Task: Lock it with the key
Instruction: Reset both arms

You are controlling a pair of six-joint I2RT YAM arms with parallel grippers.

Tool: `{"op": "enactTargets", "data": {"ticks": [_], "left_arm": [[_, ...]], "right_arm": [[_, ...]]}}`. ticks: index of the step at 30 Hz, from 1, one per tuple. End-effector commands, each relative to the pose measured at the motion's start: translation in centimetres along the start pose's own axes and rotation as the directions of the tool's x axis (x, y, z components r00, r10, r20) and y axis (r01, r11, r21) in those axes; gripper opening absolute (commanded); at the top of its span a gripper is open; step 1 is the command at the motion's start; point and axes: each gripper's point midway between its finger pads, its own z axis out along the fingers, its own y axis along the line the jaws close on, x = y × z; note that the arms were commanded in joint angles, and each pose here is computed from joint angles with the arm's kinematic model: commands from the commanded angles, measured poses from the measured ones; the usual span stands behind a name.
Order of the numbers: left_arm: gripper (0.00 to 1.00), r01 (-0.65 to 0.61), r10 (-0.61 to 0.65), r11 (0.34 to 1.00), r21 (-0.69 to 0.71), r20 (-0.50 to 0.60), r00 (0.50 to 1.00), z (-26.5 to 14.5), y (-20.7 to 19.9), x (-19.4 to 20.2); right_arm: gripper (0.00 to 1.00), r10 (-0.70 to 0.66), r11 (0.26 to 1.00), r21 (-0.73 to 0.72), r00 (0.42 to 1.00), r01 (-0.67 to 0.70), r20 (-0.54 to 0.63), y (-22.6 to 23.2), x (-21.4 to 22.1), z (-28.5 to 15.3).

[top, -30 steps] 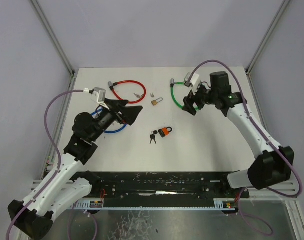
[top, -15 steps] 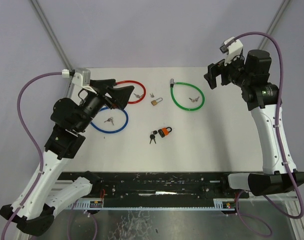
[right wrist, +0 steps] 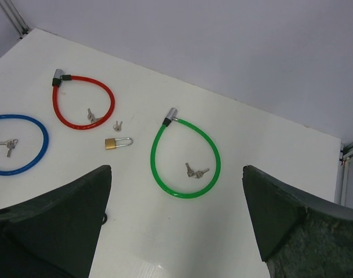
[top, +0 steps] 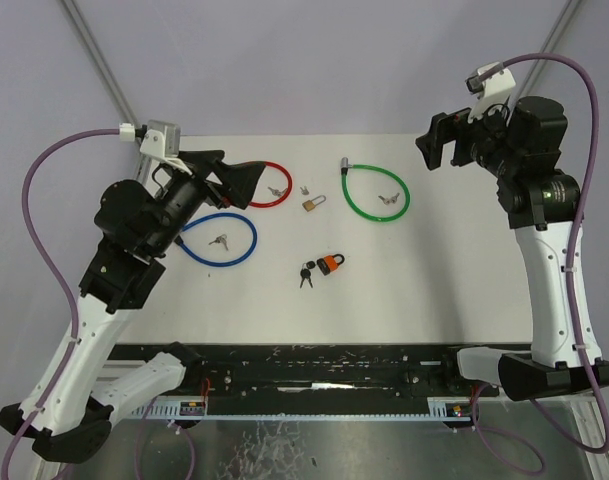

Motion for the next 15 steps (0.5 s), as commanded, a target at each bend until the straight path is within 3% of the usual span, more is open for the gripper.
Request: {"op": "enactTargets", "data": {"ticks": [1,15], "left_arm": [[1.00,-0.029,0.029,0.999,-0.031,0.013,0.999,-0.4,0.5,-0.8],[1.00,-0.035,0.034,0.999,-0.026,-0.015,0.999,0.2,0.7,0.2]], "right_arm": [[1.00,-0.002,1.000,0.026,0.996,0.000,0.092,0.3,-3.5,-2.4],[1.00,-0.025,0.999,-0.021,0.997,0.027,0.077,1.1,-3.1,-2.6]]}}
